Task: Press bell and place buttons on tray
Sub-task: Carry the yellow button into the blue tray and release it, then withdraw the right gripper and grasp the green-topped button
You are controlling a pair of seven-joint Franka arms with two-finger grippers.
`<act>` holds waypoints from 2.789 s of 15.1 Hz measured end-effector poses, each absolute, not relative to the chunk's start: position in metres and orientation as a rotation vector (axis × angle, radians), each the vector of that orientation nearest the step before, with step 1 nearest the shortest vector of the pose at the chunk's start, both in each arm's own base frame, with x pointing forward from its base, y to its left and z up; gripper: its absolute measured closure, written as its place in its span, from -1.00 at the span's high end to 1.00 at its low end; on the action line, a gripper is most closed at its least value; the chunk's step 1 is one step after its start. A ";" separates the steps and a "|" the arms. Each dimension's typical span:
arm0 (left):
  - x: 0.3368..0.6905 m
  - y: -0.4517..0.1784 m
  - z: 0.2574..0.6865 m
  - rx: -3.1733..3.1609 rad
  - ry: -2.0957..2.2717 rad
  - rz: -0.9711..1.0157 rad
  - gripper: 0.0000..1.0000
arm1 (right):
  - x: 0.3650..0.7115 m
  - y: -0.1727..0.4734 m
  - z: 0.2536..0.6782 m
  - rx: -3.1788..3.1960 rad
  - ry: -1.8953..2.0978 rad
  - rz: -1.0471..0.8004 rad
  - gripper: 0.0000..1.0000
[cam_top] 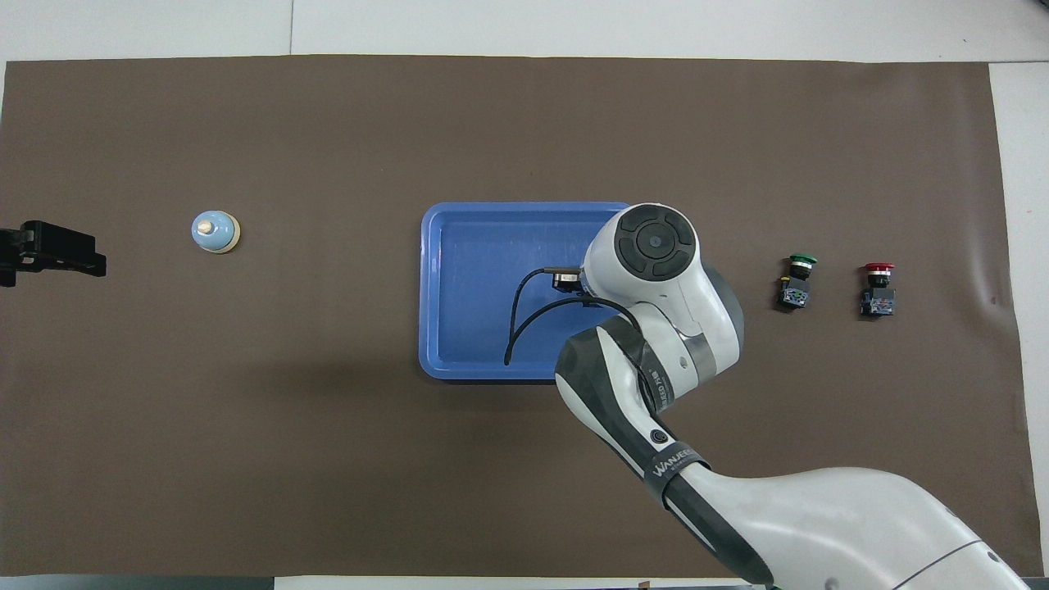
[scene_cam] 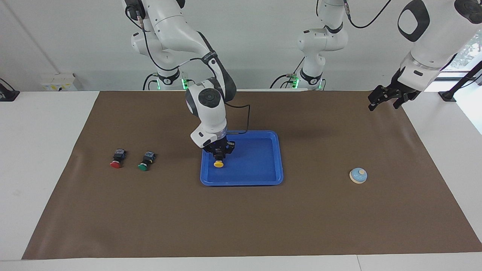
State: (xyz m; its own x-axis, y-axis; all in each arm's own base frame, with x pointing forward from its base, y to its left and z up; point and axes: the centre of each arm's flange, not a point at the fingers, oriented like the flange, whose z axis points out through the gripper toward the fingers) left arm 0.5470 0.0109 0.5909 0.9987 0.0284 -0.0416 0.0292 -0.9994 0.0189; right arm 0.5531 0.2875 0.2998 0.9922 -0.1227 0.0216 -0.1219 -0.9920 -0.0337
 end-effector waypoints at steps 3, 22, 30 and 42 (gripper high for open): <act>0.547 0.011 0.591 3.121 0.045 -0.065 1.00 | 0.550 0.286 0.294 -3.105 0.193 -0.032 -0.18; 0.547 0.011 0.591 3.121 0.045 -0.065 1.00 | 0.599 0.112 0.414 -3.124 0.358 0.017 1.00; 0.547 0.011 0.591 3.121 0.045 -0.065 1.00 | 0.579 0.011 0.342 -3.114 0.427 0.000 1.00; 0.547 0.011 0.591 3.121 0.045 -0.065 1.00 | 0.558 -0.012 0.283 -3.105 0.440 -0.051 0.78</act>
State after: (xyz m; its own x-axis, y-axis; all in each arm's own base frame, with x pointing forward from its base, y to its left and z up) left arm 0.5470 0.0109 0.5909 0.9987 0.0284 -0.0416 0.0292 -0.9994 0.0189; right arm 0.5583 -0.0124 0.2834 0.9601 -0.2780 0.0317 -0.2778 -0.9606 -0.0094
